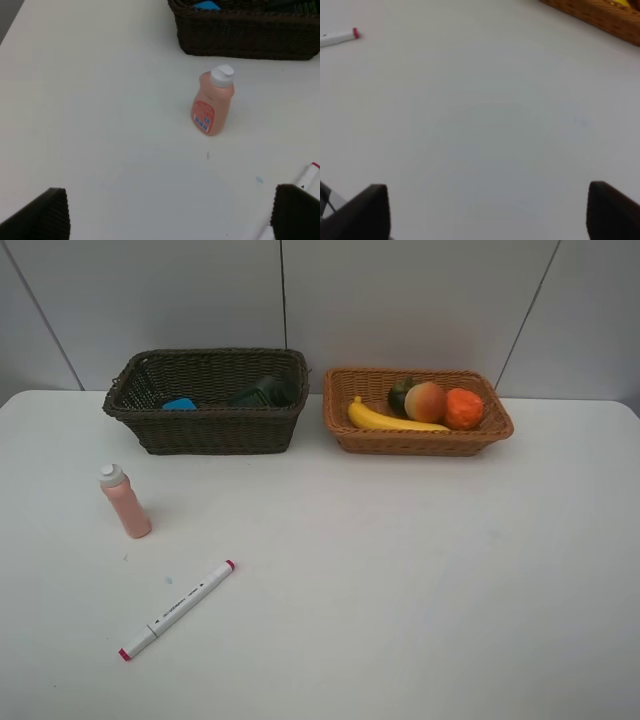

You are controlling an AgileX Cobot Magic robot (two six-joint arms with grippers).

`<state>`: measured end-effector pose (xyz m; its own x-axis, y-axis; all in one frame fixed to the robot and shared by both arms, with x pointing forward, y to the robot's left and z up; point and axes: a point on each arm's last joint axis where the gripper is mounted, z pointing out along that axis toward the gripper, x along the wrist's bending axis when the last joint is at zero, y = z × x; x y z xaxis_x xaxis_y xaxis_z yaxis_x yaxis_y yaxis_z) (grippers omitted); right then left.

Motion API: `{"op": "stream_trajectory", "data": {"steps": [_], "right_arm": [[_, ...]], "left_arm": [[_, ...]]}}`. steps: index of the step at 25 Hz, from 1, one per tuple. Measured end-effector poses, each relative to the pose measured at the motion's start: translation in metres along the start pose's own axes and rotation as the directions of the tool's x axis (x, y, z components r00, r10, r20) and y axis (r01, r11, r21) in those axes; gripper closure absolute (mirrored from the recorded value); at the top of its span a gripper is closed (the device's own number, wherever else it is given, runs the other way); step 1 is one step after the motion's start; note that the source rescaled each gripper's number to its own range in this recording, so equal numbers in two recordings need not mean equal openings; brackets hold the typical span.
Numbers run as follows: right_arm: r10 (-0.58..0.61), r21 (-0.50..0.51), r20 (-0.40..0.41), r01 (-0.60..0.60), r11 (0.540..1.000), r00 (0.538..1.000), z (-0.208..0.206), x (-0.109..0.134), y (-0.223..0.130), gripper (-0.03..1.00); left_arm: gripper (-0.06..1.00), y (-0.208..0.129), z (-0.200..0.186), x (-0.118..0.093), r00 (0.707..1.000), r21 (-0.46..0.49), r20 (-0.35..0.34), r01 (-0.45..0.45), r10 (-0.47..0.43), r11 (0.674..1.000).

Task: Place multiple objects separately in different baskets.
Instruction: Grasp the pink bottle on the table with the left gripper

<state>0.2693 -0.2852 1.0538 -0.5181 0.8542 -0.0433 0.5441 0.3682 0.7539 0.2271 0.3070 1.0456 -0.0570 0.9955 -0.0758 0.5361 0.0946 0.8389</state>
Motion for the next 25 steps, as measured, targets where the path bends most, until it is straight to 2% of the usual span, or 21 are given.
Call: {"op": "stream_trajectory", "data": {"steps": [4, 9, 12, 16, 25], "right_arm": [[0.14, -0.054, 0.16, -0.133, 0.99, 0.977, -0.007, -0.006, -0.005, -0.03], [0.319, -0.199, 0.363, -0.261, 0.945, 0.875, -0.024, -0.005, -0.016, -0.03], [0.382, -0.277, 0.435, -0.283, 0.918, 0.815, -0.032, 0.0, -0.022, -0.03], [0.419, -0.315, 0.476, -0.295, 0.902, 0.773, -0.034, 0.003, -0.025, -0.03], [0.421, -0.316, 0.479, -0.296, 0.901, 0.77, -0.034, 0.003, -0.025, -0.03]], "left_arm": [[-0.06, 0.0, 0.0, 0.0, 1.0, 0.0, 0.0, 0.0, 0.0, 1.0], [-0.06, 0.0, 0.0, 0.0, 1.0, 0.0, 0.0, 0.0, 0.0, 1.0], [-0.06, 0.0, 0.0, 0.0, 1.0, 0.0, 0.0, 0.0, 0.0, 1.0], [-0.06, 0.0, 0.0, 0.0, 1.0, 0.0, 0.0, 0.0, 0.0, 1.0], [-0.06, 0.0, 0.0, 0.0, 1.0, 0.0, 0.0, 0.0, 0.0, 1.0]]}}
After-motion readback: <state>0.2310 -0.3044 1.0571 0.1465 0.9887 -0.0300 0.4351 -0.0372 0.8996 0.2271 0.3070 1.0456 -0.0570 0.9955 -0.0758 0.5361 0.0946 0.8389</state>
